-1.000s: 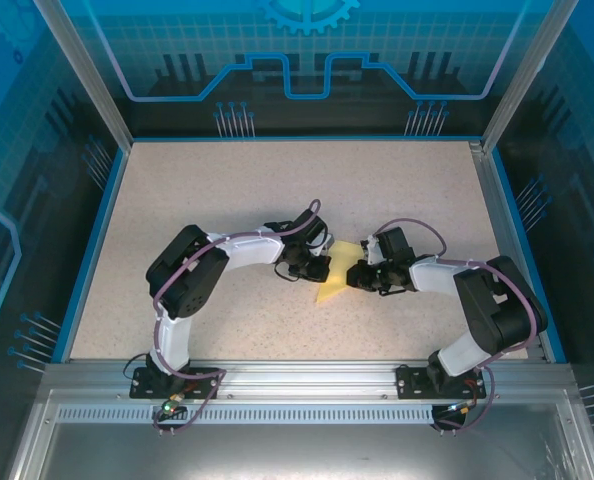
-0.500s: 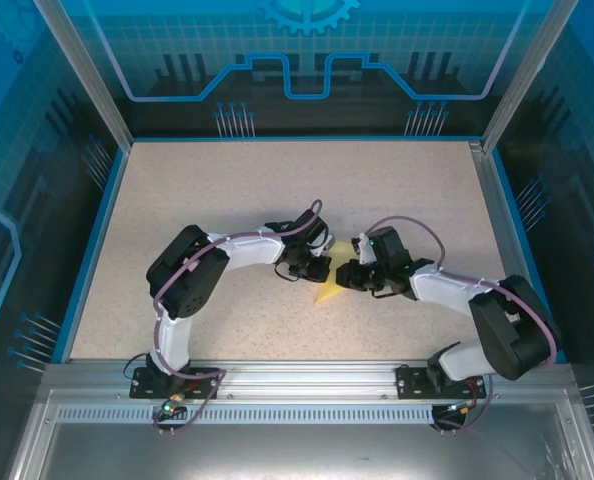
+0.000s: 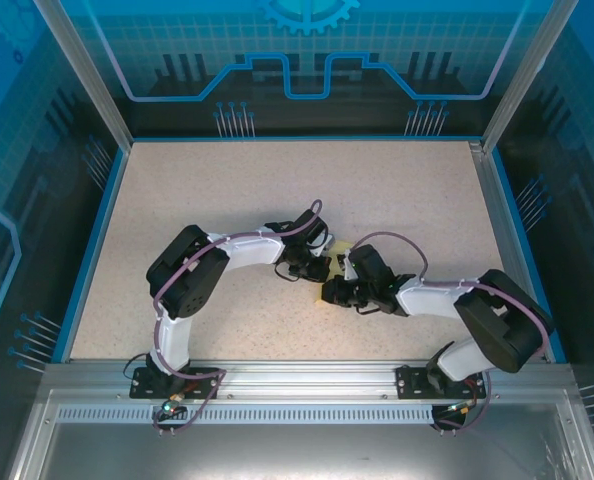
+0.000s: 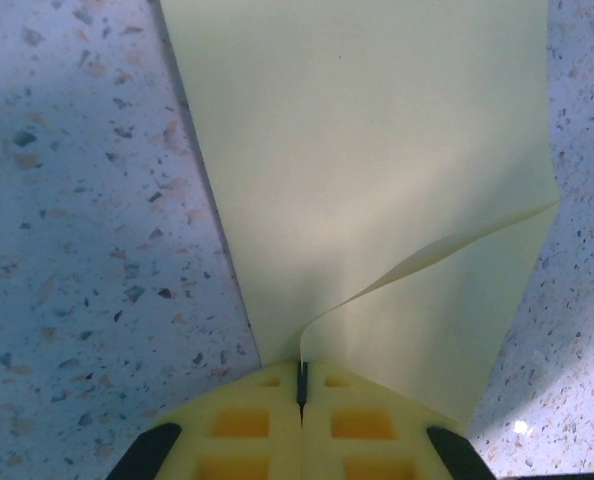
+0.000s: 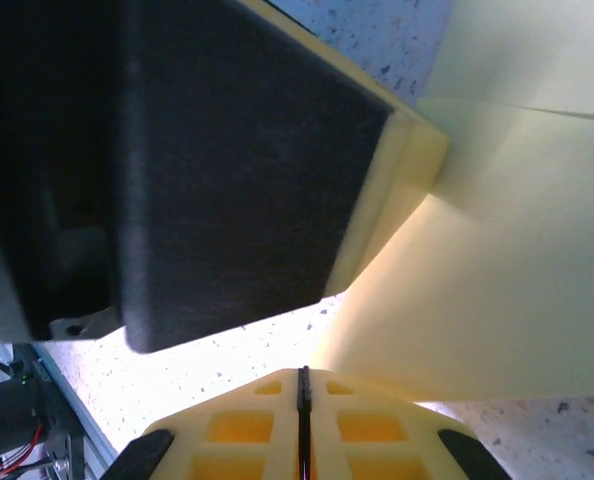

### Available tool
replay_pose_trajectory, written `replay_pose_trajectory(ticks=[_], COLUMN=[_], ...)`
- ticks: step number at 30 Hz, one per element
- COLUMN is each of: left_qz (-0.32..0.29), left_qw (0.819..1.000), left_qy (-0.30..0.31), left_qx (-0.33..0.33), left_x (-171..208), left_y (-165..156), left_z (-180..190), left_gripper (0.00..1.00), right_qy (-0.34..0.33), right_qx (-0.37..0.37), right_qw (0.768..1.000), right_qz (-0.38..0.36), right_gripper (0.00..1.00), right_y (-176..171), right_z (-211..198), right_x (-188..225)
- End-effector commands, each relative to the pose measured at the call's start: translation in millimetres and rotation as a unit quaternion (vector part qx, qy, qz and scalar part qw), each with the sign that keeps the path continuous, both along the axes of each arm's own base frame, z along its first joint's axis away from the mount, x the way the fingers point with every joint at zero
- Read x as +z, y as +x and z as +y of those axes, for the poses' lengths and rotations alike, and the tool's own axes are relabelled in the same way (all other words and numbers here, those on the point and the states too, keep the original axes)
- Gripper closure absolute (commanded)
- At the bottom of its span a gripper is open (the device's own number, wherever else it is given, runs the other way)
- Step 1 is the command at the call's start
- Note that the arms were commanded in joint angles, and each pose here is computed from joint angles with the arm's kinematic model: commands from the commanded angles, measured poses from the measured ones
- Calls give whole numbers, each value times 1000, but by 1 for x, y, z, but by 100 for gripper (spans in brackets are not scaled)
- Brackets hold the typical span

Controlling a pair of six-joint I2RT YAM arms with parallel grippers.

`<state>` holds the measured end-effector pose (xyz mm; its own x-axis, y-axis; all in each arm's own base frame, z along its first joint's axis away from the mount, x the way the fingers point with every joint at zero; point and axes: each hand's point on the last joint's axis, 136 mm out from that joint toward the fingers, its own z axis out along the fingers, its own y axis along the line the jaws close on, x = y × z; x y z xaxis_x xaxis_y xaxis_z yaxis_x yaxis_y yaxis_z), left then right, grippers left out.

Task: Fold a paper plane with a square sheet of paper (pick it up from the middle)

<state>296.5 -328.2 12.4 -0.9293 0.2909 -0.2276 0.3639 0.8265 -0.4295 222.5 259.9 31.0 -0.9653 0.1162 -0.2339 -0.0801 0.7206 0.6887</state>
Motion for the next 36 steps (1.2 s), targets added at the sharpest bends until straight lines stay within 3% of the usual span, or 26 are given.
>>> replay_pose_trajectory(ticks=[1,17,36], left_qz=[22,32,39], left_qw=[996,995,994], left_qy=[91,94,98], left_qx=[-1,1,4], left_x=[-61,-71,-79], left_y=[-14,-15,-14], left_z=[36,40,45], left_gripper=[95,95,96], right_qy=[6,-1,-74], right_qx=[-6,-6,5], right_qw=[1000,1000,997], right_qz=[-9,4,31], right_gripper=[91,91,90], right_y=[2,0,-17], right_z=[6,9,-6], right_x=[-1,-18,-45])
